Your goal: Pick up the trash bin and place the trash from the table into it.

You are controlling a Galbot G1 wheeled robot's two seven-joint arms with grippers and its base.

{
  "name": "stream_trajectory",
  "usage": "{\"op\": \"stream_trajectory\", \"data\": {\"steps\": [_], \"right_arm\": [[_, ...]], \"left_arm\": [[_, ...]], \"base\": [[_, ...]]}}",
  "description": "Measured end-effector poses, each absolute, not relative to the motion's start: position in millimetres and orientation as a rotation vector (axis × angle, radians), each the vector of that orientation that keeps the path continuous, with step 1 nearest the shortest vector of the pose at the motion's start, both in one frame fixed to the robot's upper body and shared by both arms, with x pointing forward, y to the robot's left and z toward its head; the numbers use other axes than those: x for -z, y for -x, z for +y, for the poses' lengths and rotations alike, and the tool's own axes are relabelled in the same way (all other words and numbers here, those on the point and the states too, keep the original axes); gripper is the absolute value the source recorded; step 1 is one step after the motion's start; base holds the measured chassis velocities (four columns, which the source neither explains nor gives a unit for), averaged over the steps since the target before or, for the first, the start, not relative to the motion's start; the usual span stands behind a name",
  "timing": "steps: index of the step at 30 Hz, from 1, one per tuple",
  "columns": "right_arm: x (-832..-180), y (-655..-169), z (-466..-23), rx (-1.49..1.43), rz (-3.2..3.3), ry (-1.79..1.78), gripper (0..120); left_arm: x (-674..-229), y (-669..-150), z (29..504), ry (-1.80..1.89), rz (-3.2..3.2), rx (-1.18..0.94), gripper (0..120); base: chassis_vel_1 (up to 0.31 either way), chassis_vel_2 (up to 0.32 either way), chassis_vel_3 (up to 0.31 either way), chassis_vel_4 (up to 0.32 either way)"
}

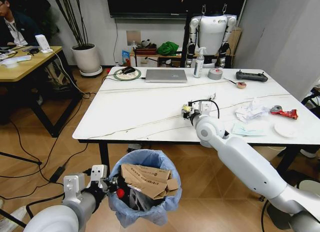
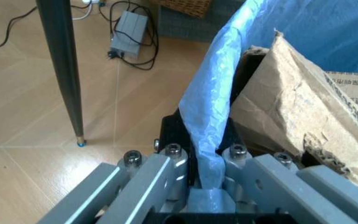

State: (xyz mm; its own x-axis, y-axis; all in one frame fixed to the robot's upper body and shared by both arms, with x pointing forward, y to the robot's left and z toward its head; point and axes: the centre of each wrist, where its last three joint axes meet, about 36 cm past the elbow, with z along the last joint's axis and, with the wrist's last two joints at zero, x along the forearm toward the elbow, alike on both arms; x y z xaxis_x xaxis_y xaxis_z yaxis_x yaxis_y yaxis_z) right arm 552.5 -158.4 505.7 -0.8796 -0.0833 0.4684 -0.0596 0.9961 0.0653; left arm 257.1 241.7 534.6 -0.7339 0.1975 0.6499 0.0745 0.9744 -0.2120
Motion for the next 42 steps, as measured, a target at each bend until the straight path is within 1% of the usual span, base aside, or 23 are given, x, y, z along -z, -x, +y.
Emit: {"op": "stream_trajectory", "data": {"steps": [2,3,4,8,13,18,19,22,24,25,27,30,33,37,40,42], "right_arm": [[-505,-552,-160,0.056,-2.648,-0.093,20],[-504,-552,-161,0.049,-2.649,-0.089,14],[-504,-552,-161,0.049,-2.649,-0.089,14],[-502,-552,-163,0.036,-2.655,-0.076,0],[-512,-545,-166,0.034,-2.716,-0.099,0],[-554,-504,-168,0.085,-2.852,-0.423,0],[-554,-504,-168,0.085,-2.852,-0.423,0],[-572,-467,-168,0.133,-2.874,-0.764,0],[-583,-434,-170,0.143,-2.826,-1.083,0],[-583,-434,-170,0.143,-2.826,-1.083,0],[-589,-405,-173,0.122,-2.742,-1.339,0],[-591,-383,-174,0.082,-2.651,-1.512,0],[-590,-374,-176,0.056,-2.594,-1.596,0],[-583,-370,-185,-0.055,-2.506,-1.725,0],[-573,-368,-195,-0.208,-2.423,-1.818,0],[-569,-364,-197,-0.257,-2.397,-1.829,0]], "left_arm": [[-535,-257,242,0.189,-2.393,-0.224,2],[-535,-257,242,0.19,-2.394,-0.225,2],[-535,-257,242,0.19,-2.394,-0.225,2],[-535,-257,242,0.19,-2.395,-0.225,2],[-535,-258,242,0.187,-2.397,-0.224,2],[-536,-258,243,0.185,-2.401,-0.226,2],[-536,-258,243,0.185,-2.401,-0.226,2],[-536,-259,243,0.185,-2.402,-0.229,2],[-536,-259,242,0.184,-2.403,-0.231,2],[-536,-259,242,0.184,-2.403,-0.231,2],[-536,-259,243,0.182,-2.404,-0.232,2],[-537,-259,243,0.179,-2.406,-0.235,2],[-537,-259,243,0.176,-2.408,-0.237,2],[-537,-260,243,0.162,-2.407,-0.244,2],[-537,-260,244,0.14,-2.405,-0.252,2],[-537,-259,244,0.126,-2.402,-0.252,2]], "base": [[0.0,0.0,0.0,0.0],[0.0,0.0,0.0,0.0],[0.0,0.0,0.0,0.0],[0.0,0.0,0.0,0.0],[0.0,0.0,0.0,0.0],[0.0,0.0,0.0,0.0],[0.0,0.0,0.0,0.0],[0.0,0.0,0.0,0.0],[0.0,0.0,0.0,0.0],[0.0,0.0,0.0,0.0],[0.0,0.0,0.0,0.0],[0.0,0.0,0.0,0.0],[0.0,0.0,0.0,0.0],[0.0,0.0,0.0,0.0],[0.0,0.0,0.0,0.0],[0.0,0.0,0.0,0.0]]}}
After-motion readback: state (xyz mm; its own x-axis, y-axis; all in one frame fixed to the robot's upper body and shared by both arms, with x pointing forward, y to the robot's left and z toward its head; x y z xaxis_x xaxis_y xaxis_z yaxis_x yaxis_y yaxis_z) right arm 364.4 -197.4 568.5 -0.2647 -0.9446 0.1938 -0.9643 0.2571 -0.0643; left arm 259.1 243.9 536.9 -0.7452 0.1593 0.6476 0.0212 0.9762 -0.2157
